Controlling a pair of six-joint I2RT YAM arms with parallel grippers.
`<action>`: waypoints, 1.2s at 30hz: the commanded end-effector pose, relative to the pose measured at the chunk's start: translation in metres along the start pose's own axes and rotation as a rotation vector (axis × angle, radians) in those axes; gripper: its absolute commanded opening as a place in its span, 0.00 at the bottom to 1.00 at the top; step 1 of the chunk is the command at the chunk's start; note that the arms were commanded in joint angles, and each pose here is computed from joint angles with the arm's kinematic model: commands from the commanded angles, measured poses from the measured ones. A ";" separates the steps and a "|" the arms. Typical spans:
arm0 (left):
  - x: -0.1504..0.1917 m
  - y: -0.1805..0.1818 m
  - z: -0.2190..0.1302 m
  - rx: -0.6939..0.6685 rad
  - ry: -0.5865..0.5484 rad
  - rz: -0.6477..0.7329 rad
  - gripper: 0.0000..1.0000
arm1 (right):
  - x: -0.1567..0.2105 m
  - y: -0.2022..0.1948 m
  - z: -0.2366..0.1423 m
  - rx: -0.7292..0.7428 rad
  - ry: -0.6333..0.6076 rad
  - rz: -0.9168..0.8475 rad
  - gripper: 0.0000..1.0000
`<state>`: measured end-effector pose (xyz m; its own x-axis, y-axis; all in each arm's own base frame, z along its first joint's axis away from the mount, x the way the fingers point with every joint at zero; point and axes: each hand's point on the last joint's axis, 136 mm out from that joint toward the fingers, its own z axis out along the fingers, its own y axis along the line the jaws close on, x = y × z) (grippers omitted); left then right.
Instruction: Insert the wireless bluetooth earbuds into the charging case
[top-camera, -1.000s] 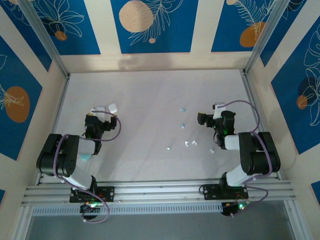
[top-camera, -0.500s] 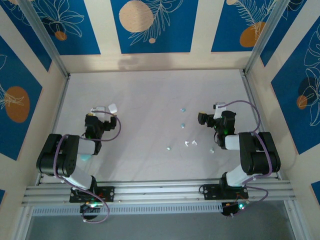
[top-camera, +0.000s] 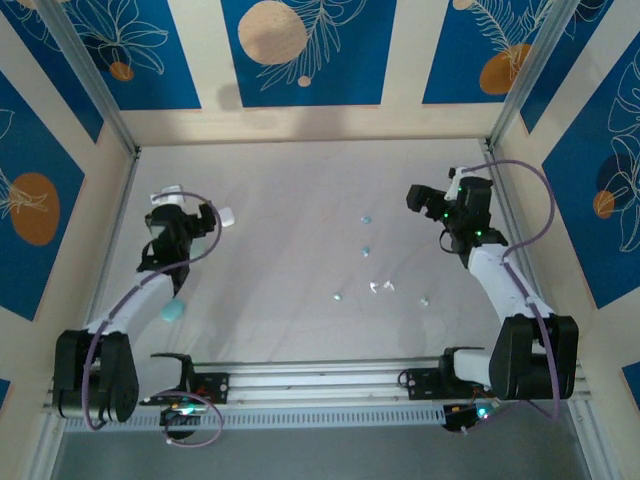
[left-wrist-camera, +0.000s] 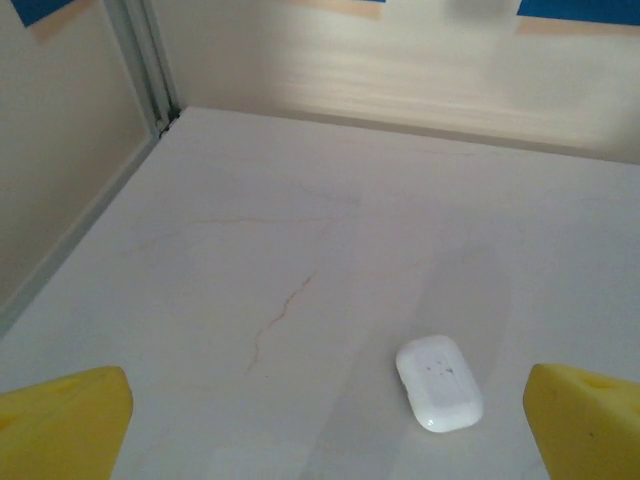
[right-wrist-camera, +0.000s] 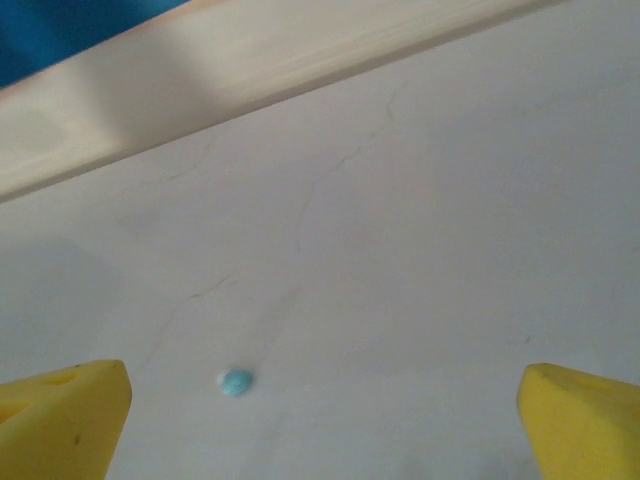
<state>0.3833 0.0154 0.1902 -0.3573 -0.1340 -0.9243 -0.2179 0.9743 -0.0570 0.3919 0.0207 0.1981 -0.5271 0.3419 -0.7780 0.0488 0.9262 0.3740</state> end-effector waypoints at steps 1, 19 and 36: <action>0.050 0.003 -0.015 0.011 0.277 -0.032 1.00 | 0.074 0.017 -0.018 -0.152 0.332 0.222 0.99; 0.110 -0.003 0.006 -0.018 0.744 -0.005 0.92 | 0.143 0.134 -0.038 -0.387 0.589 0.028 0.90; 0.143 0.010 0.046 -0.043 0.943 0.156 0.74 | 0.151 0.127 -0.041 -0.314 0.615 -0.035 0.90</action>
<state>0.3766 0.0137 0.0446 -0.9478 -0.1385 -0.2873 -0.1663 0.9832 0.0749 0.2825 0.1836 0.1395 -0.9204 0.0926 -0.3798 -0.1558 0.8042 0.5736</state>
